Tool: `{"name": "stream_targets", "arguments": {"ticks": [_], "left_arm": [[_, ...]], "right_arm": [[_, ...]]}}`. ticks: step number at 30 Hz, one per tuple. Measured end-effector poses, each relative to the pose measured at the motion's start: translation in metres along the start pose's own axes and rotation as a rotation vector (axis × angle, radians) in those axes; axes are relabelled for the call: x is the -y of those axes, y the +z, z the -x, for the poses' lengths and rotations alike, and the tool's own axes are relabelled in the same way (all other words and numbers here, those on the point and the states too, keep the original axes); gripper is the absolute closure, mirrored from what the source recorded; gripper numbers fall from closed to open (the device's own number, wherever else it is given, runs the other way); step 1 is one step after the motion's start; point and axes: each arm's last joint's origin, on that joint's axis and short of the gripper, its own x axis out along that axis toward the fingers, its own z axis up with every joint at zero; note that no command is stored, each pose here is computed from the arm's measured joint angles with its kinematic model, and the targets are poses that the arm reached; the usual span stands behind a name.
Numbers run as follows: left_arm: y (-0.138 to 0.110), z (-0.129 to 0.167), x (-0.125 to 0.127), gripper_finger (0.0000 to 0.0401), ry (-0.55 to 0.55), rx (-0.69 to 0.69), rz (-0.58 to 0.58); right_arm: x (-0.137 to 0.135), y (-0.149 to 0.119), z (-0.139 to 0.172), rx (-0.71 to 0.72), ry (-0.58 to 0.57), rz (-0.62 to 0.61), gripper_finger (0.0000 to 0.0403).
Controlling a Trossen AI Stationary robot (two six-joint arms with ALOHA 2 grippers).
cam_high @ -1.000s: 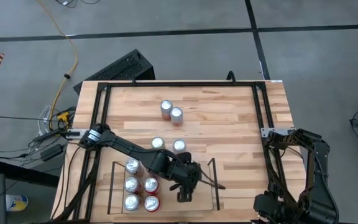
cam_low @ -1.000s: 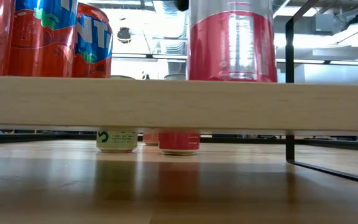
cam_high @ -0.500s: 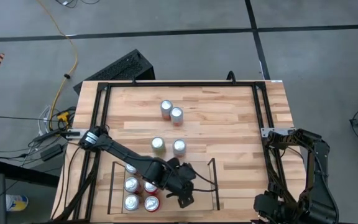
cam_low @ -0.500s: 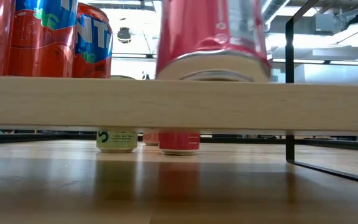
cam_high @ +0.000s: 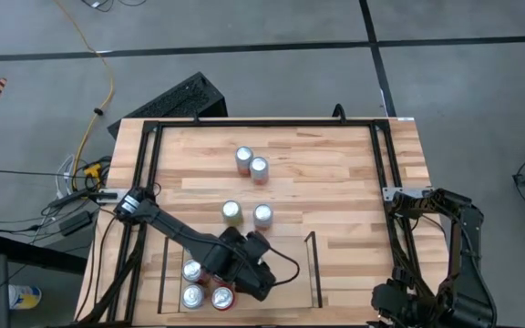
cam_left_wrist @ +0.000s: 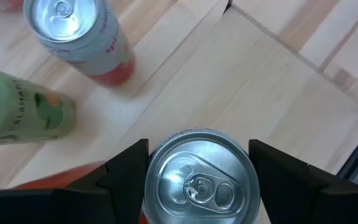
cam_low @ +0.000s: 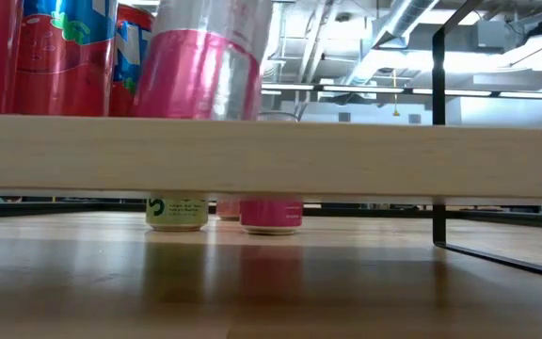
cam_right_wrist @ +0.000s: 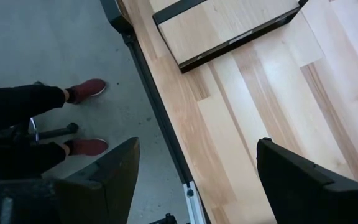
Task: Place canned beverage on shelf
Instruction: Put the white soda can on the shelf
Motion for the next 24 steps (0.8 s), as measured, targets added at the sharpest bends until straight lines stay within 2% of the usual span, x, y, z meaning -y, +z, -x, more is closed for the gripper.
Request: {"name": "stream_targets", "arguments": {"ticks": [7, 16, 20, 24], "left_arm": [[0.000, 0.001, 0.004, 0.0163, -0.018, 0.061, 0.040], [0.004, 0.002, 0.010, 0.0127, -0.075, 0.086, -0.031], [0.004, 0.002, 0.012, 0.0122, -0.095, 0.081, -0.012], [0.006, 0.007, 0.012, 0.0121, -0.122, 0.094, 0.005]], "right_arm": [[0.000, 0.000, 0.000, 0.005, -0.001, -0.001, 0.0106], [-0.001, 0.002, -0.001, 0.011, 0.010, -0.019, 0.0106], [-0.001, 0.002, -0.001, 0.012, 0.009, -0.011, 0.0106], [-0.001, 0.008, -0.002, 0.081, -0.002, 0.028, 0.0106]]}}
